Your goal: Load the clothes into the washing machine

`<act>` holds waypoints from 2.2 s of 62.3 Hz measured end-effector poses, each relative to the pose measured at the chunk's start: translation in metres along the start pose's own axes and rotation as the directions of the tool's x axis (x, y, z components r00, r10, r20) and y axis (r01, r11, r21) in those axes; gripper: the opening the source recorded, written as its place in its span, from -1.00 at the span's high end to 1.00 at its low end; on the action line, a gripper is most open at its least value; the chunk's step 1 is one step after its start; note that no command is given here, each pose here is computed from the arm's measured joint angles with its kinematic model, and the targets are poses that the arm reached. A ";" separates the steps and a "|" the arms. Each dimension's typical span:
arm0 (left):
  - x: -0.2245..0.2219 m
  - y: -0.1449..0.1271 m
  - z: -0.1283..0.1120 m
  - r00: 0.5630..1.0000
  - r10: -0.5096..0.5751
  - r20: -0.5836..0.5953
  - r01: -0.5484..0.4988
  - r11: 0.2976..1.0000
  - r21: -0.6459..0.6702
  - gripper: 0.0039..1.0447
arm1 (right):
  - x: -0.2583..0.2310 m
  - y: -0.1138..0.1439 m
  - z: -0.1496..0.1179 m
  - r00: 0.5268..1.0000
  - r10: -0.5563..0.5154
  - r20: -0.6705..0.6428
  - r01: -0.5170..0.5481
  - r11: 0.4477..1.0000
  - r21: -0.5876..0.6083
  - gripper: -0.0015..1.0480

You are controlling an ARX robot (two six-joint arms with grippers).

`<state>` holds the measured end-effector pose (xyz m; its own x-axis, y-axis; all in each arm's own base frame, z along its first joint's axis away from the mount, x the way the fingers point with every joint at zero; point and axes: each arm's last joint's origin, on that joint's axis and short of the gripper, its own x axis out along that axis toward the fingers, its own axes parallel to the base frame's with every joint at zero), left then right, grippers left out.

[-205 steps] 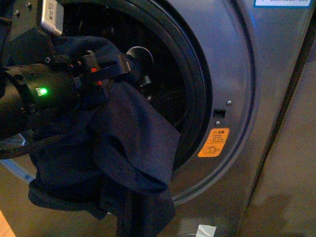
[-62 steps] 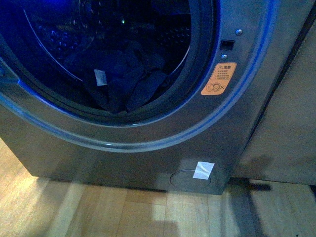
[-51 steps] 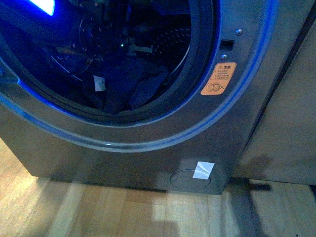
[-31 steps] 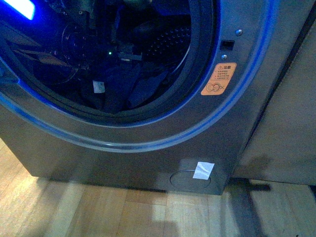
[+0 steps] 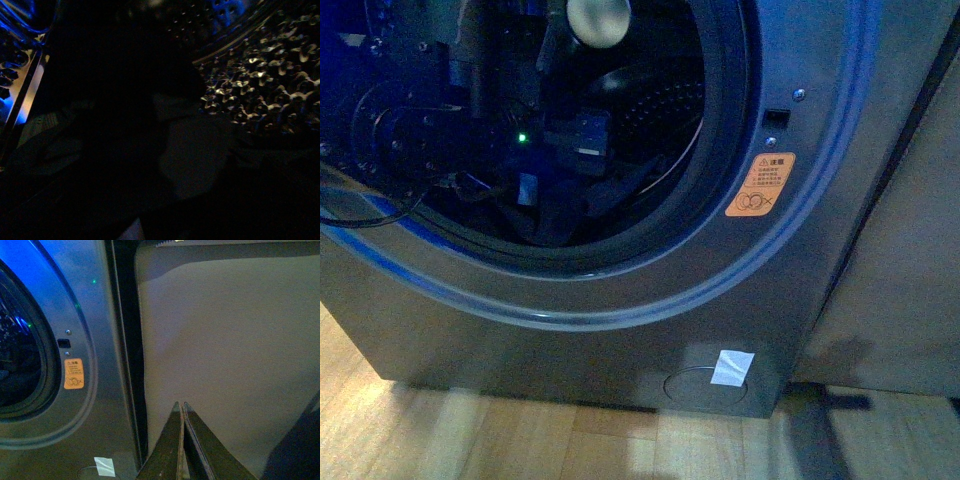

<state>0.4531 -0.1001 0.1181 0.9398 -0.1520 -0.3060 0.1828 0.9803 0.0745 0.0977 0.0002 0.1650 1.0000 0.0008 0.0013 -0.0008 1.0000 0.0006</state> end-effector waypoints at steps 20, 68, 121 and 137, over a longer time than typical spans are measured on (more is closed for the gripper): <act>-0.076 -0.006 0.029 0.988 -0.106 0.110 0.107 0.994 0.002 -0.88 | 0.000 0.000 0.000 1.000 0.000 0.000 0.000 1.000 0.000 0.95; -0.272 0.023 0.004 0.944 0.176 0.278 -0.147 0.982 -0.120 0.34 | 0.000 0.000 0.000 1.000 0.000 0.000 0.000 1.000 0.000 0.95; -0.332 0.043 -0.056 0.938 0.181 0.297 -0.149 0.981 -0.127 0.94 | 0.000 0.000 0.000 1.000 0.000 0.000 0.000 1.000 0.000 -0.89; -0.343 0.041 -0.056 0.934 0.182 0.308 -0.149 0.981 -0.127 0.94 | 0.000 0.000 0.000 1.000 0.000 0.000 0.000 1.000 0.000 -0.86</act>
<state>0.1224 -0.0003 0.1726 0.9998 -0.0023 0.0204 0.0023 1.0000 -0.0017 0.0977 0.0002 0.1650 1.0000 0.0008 0.0013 -0.0008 1.0000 0.0002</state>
